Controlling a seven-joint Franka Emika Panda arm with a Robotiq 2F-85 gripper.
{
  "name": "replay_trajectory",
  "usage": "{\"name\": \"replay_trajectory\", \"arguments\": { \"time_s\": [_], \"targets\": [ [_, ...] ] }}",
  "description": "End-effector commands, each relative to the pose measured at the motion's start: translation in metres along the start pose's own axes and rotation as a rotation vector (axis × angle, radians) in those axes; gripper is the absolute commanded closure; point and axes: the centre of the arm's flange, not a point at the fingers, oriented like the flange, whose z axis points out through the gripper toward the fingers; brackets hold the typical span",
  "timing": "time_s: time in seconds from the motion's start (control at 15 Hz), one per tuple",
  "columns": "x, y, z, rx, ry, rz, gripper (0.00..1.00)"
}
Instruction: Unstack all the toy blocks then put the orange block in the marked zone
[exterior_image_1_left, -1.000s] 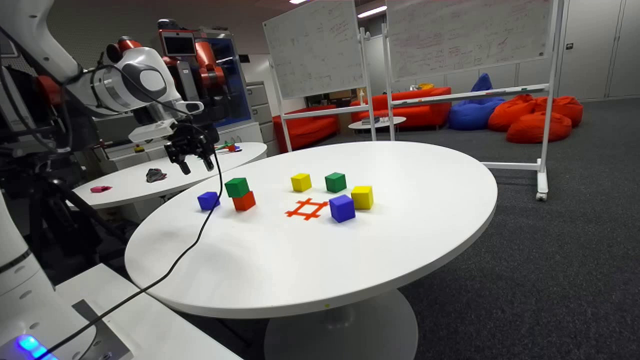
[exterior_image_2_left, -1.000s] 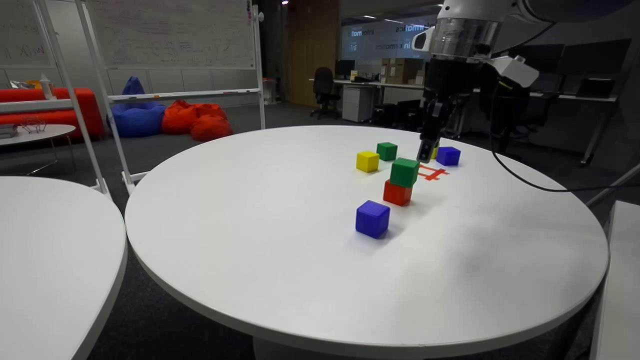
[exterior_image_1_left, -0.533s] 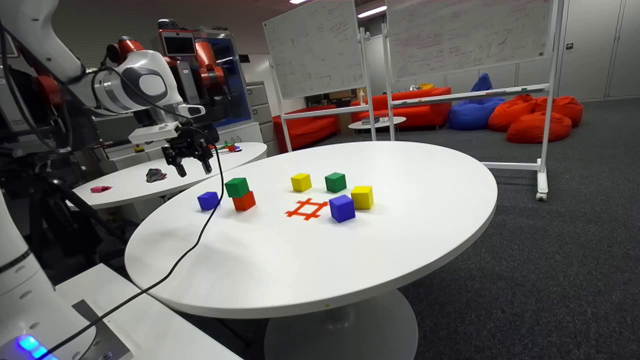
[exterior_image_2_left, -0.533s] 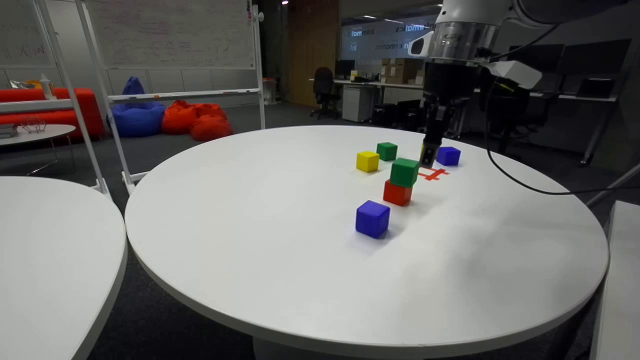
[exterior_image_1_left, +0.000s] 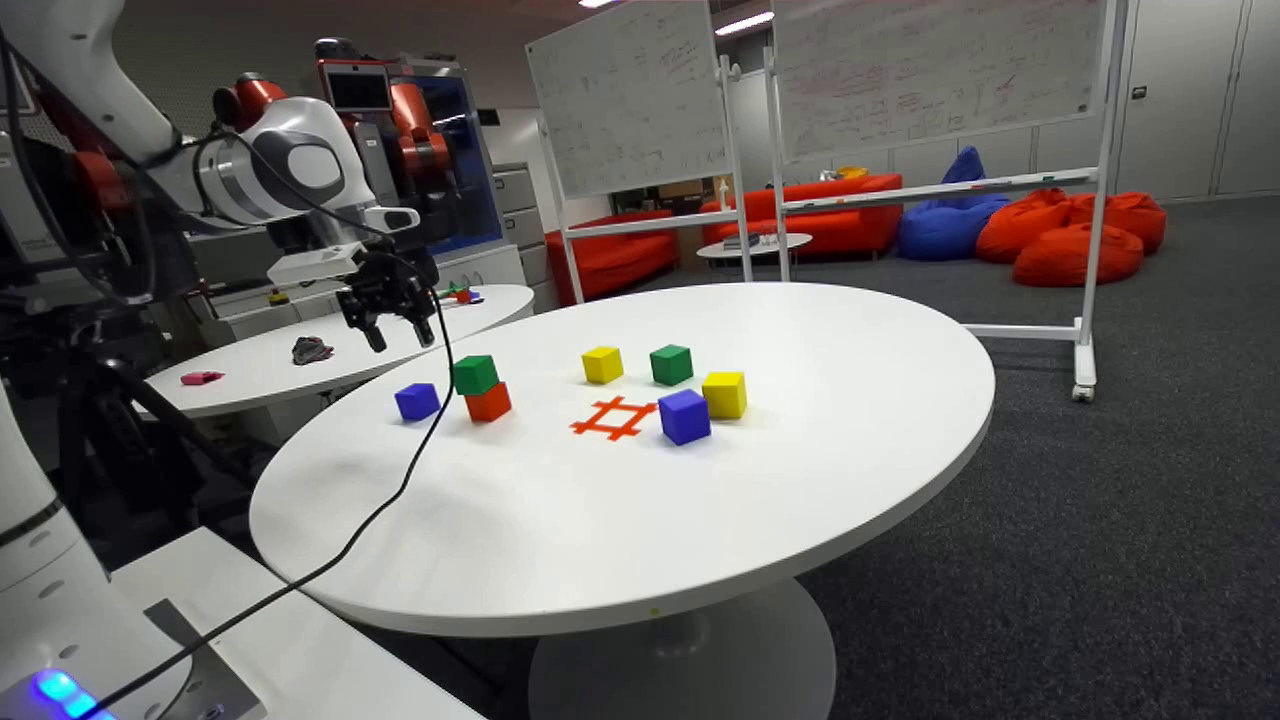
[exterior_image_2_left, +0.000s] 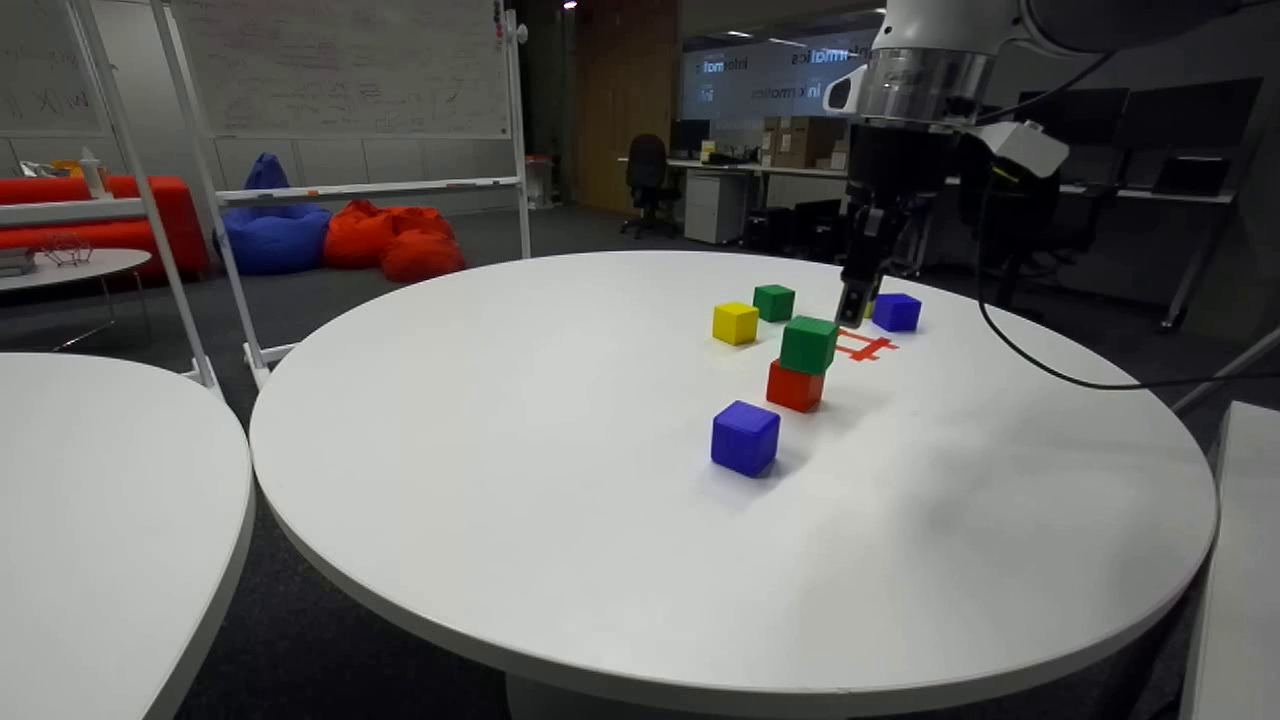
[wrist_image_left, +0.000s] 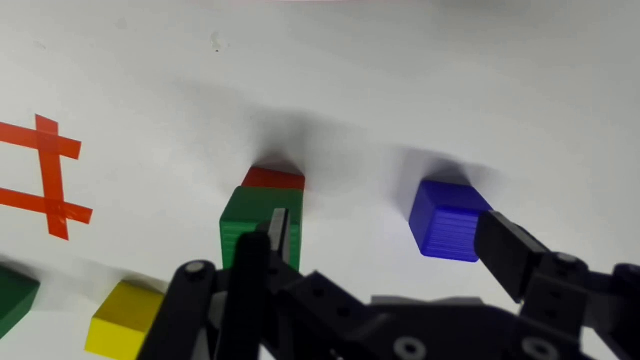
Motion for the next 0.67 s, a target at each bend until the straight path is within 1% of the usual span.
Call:
{"name": "replay_trajectory", "arguments": {
  "time_s": [0.0,0.27,0.6],
  "targets": [
    [-0.001,0.019,-0.004,-0.014,0.020,0.049,0.00],
    [-0.011,0.033,-0.010,-0.019,0.038,0.077,0.00],
    [-0.018,0.040,-0.018,-0.029,0.050,0.096,0.00]
  ]
}}
